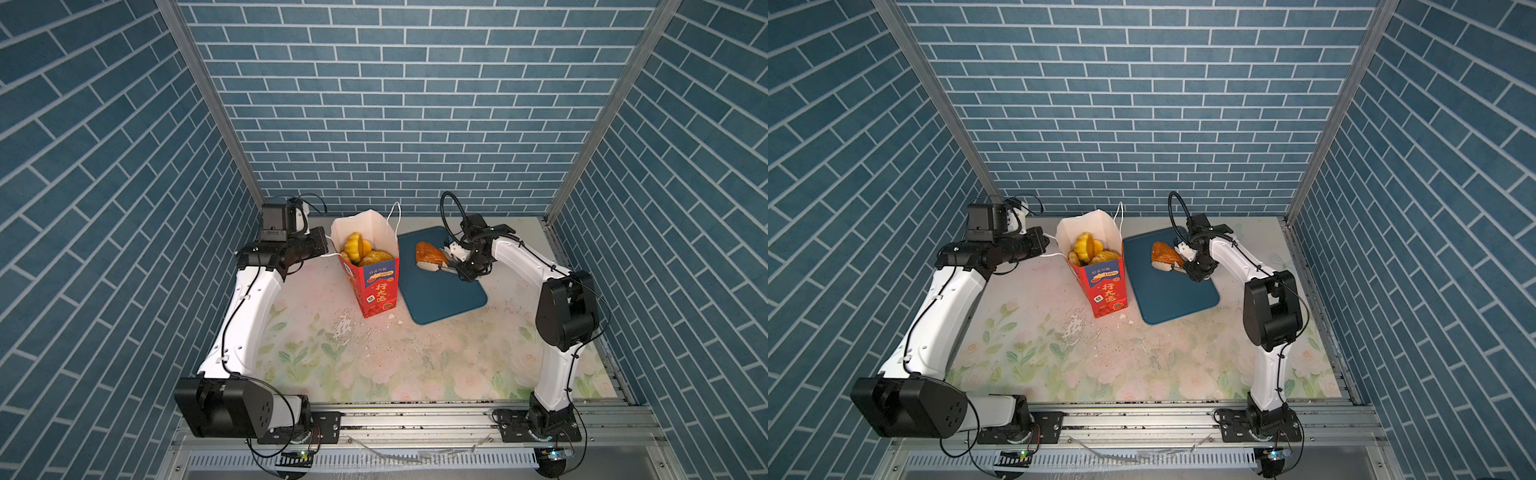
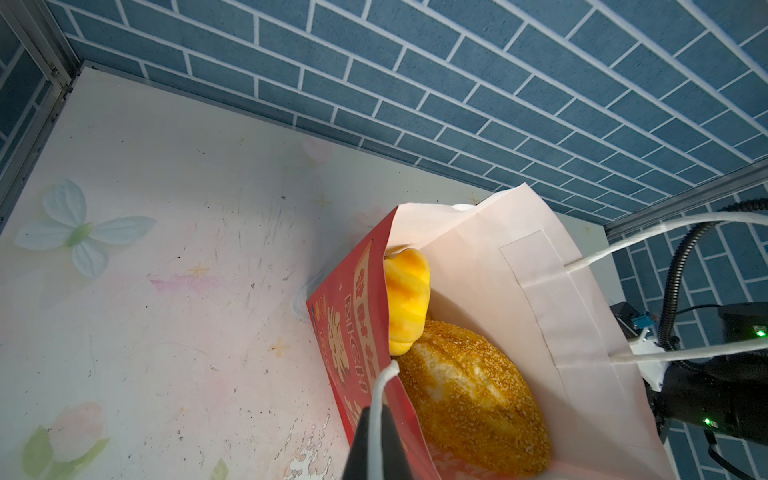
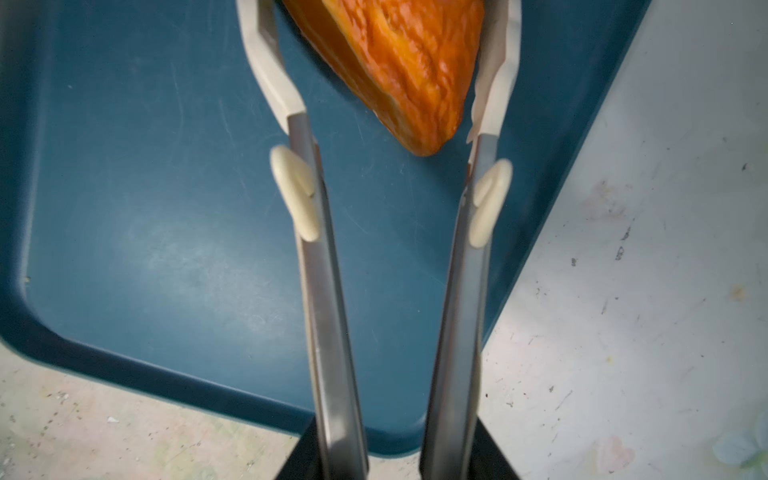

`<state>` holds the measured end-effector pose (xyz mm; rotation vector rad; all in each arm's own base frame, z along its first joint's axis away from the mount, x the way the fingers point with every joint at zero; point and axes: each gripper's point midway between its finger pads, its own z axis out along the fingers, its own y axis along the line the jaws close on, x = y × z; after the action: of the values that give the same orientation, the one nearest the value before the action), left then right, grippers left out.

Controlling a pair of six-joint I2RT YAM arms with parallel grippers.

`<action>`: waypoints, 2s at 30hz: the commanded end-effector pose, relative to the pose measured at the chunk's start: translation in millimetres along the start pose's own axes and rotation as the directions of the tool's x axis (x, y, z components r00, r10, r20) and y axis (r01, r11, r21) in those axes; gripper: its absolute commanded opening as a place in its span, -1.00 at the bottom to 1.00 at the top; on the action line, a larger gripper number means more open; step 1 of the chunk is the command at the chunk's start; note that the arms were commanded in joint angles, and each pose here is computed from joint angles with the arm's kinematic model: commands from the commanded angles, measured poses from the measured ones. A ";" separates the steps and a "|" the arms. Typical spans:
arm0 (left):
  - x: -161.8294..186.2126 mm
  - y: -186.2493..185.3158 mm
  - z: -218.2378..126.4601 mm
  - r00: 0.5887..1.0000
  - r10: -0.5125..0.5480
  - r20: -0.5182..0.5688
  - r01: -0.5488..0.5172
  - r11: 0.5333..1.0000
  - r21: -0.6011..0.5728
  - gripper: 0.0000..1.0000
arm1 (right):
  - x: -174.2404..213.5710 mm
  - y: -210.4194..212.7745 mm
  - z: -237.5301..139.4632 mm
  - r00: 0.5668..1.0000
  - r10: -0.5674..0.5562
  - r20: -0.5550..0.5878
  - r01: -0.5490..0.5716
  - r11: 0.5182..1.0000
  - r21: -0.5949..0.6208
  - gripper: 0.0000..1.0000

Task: Place the fake bread into the paper bag
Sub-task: 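Squeeze the tongs on the orange pastry and lift it, then swing the held orange pastry over the open bag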

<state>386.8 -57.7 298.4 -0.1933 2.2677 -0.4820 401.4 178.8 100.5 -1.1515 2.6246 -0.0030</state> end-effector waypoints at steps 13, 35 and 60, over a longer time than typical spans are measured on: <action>-2.4 -1.5 -5.4 1.000 0.021 0.011 -0.021 1.000 0.000 -1.00 | -20.0 -1.9 -55.4 0.977 0.029 0.212 -0.054 0.992 0.114 -0.53; -0.8 -8.5 -6.2 0.999 -0.006 0.045 0.004 0.999 0.054 -1.00 | -34.8 19.2 -294.4 0.760 -0.003 0.650 -0.148 0.973 0.176 -0.61; -0.2 -11.1 -5.8 0.998 -0.027 0.060 0.023 0.998 0.059 -1.00 | -93.6 159.0 -279.2 0.732 -0.352 0.584 0.331 0.932 0.147 -0.57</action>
<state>386.4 -66.3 302.6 -0.2060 2.2113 -0.5529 275.8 322.7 356.1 -1.3477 1.8814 0.2234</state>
